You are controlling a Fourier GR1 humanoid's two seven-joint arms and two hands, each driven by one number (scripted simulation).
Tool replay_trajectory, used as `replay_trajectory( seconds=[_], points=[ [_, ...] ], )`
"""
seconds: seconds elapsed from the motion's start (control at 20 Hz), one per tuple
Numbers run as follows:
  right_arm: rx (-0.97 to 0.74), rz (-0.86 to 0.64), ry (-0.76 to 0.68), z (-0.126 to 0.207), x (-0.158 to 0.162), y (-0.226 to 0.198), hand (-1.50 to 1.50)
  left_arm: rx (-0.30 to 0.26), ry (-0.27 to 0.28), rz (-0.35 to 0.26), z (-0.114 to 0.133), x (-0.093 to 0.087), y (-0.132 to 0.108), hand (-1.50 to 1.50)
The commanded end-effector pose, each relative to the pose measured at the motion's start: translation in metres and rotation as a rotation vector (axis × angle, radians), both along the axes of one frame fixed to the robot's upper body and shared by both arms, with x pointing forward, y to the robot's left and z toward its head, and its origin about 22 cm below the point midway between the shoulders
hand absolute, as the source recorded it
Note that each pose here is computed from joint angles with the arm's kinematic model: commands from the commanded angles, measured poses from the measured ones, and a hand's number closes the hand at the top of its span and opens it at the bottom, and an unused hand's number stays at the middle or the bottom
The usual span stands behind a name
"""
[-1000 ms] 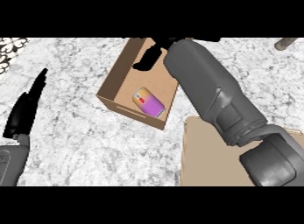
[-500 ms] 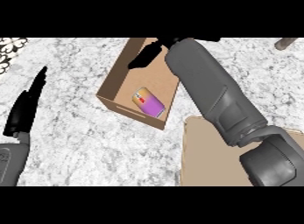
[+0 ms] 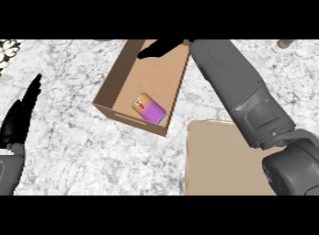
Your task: Pick the can from the tray and place it in the cardboard box
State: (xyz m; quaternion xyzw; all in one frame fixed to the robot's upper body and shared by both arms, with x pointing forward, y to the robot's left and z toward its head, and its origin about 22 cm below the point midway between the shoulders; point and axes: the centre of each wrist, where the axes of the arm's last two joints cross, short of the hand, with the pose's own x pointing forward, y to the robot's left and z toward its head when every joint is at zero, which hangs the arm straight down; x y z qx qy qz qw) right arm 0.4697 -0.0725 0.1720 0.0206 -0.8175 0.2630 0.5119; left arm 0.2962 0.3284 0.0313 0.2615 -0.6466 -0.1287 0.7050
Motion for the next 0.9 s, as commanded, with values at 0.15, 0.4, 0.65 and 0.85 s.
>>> replay_trajectory(
  seconds=[0.15,0.4,0.65,0.85],
  points=[
    [0.066,-0.062,0.028,0.003,0.012,-0.068,-1.50,-0.010,0.003,0.018,-0.010,-0.005,-0.002,0.00],
    [0.054,-0.088,0.026,0.031,0.017,-0.146,-1.50,-0.006,-0.008,0.039,0.006,0.005,0.003,0.00],
    [0.013,-0.112,0.012,0.011,0.009,-0.196,-1.50,0.008,-0.010,0.007,-0.001,-0.003,0.000,0.00],
    [-0.047,-0.070,0.012,0.016,0.007,-0.209,-1.50,0.014,-0.013,0.012,-0.004,-0.002,-0.003,0.00]
  ],
)
